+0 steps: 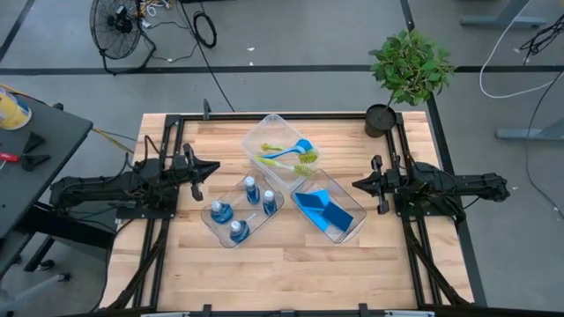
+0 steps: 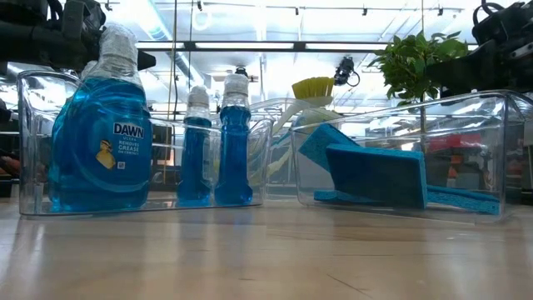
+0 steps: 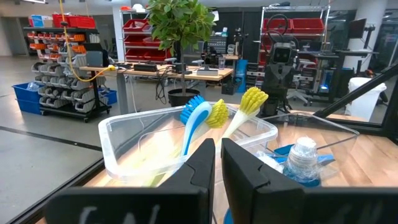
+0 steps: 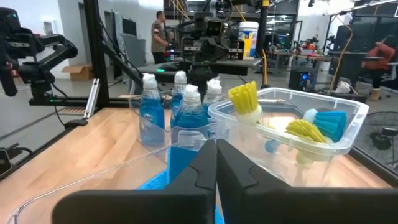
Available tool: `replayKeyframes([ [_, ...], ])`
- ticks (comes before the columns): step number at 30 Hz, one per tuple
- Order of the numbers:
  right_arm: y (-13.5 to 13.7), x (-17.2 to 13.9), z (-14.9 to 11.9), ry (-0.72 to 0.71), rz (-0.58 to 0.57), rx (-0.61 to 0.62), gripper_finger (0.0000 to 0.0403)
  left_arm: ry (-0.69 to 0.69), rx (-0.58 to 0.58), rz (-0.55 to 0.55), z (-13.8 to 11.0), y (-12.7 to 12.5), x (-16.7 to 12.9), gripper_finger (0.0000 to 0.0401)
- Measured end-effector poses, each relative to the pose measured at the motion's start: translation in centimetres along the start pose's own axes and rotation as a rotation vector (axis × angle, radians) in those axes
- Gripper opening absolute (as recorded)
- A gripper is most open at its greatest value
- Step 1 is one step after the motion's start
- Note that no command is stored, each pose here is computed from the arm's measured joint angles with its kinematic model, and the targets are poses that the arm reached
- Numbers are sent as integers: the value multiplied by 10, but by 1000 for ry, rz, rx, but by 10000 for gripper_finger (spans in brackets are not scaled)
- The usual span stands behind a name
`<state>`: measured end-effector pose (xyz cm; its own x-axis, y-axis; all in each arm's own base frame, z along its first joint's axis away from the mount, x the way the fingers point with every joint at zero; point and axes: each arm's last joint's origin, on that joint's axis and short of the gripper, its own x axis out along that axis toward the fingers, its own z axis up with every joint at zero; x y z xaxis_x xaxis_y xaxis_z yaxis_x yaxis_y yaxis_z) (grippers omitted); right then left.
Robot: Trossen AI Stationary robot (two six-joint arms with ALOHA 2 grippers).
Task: Pick & Place Kitchen Sink Supplies
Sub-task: Return to Home Position
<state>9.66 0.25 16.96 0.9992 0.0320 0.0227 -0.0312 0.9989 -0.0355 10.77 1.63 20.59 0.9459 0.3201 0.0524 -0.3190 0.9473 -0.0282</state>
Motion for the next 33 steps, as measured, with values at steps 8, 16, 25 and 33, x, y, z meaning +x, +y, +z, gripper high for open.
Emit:
replayKeyframes([
  [8, 0, 0, 0, 0, -1, 0, 24, 0, 0, -1, 0, 0, 0, 32],
  [16, 0, 0, 0, 0, -1, 0, 25, 0, 0, 0, 0, 0, 0, 32],
  [25, 0, 0, 0, 0, -1, 0, 25, 0, 0, 0, 0, 0, 0, 32],
  [33, 0, 0, 0, 0, -1, 0, 25, 0, 0, 0, 0, 0, 0, 32],
])
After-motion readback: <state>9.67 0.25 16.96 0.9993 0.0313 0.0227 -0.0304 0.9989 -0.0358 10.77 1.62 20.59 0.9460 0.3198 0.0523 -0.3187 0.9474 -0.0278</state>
